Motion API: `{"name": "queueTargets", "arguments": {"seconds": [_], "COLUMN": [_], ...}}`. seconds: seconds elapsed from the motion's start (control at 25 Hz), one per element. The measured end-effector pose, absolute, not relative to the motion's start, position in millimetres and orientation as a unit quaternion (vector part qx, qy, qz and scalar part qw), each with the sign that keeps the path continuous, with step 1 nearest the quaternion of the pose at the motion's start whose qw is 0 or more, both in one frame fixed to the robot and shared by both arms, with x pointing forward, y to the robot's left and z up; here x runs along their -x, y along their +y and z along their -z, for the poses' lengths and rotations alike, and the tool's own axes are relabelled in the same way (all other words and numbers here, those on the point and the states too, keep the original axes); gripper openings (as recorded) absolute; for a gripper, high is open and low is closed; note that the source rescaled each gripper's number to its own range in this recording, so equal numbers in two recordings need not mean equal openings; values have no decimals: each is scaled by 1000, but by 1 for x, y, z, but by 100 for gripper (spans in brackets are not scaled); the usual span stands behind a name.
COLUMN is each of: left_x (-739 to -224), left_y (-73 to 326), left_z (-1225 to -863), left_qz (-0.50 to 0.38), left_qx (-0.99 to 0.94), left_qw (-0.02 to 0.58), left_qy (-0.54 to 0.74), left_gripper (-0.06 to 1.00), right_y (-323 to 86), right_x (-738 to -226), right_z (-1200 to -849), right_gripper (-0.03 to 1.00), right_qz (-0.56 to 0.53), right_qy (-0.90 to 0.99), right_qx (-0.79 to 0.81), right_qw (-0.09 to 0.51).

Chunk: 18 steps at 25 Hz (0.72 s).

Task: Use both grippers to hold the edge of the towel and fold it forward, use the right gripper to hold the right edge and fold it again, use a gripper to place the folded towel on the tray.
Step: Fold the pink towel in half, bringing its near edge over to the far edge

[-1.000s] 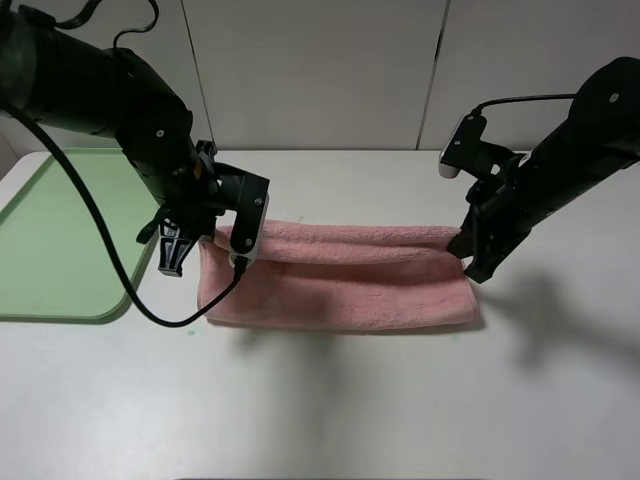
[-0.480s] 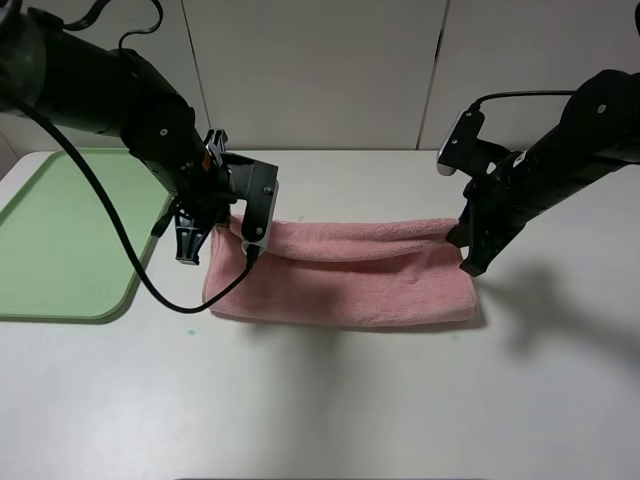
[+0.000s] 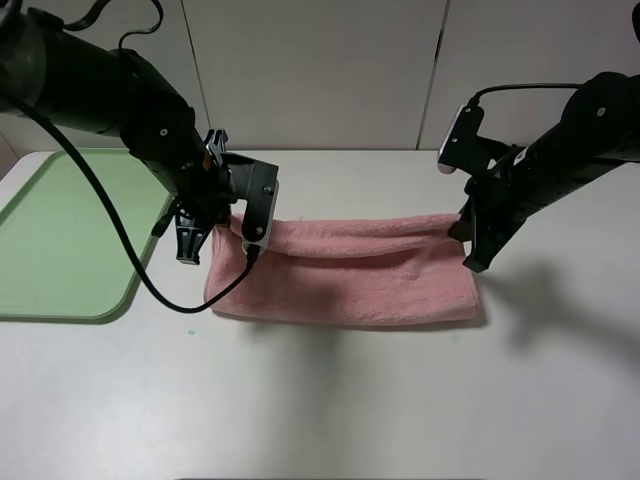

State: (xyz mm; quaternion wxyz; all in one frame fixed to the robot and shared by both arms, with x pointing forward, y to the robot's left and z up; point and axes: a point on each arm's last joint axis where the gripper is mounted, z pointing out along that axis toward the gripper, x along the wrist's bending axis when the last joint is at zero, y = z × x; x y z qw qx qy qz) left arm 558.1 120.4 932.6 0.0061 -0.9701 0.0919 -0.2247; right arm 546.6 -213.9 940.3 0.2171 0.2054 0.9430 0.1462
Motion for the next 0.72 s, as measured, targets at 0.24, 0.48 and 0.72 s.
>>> {"name": "queueTargets", "arguments": {"seconds": [0.24, 0.48, 0.72], "left_x": [-561, -564, -564], "left_y": [116, 112, 112], "left_z": [-934, -936, -936], "left_qz": [243, 262, 263], "left_qx": [967, 962, 962], "left_qw": [-20, -47, -49], "left_qy": [70, 59, 58], "left_gripper": [61, 92, 95], "right_y": [-214, -214, -214], "right_x": [-555, -557, -557], "right_z": [-946, -947, -947], "right_gripper": [95, 100, 100], "right_qz": [-164, -169, -169], "right_qy": [924, 919, 919], "right_qx": [-218, -225, -225], "right_qw": [267, 276, 276]}}
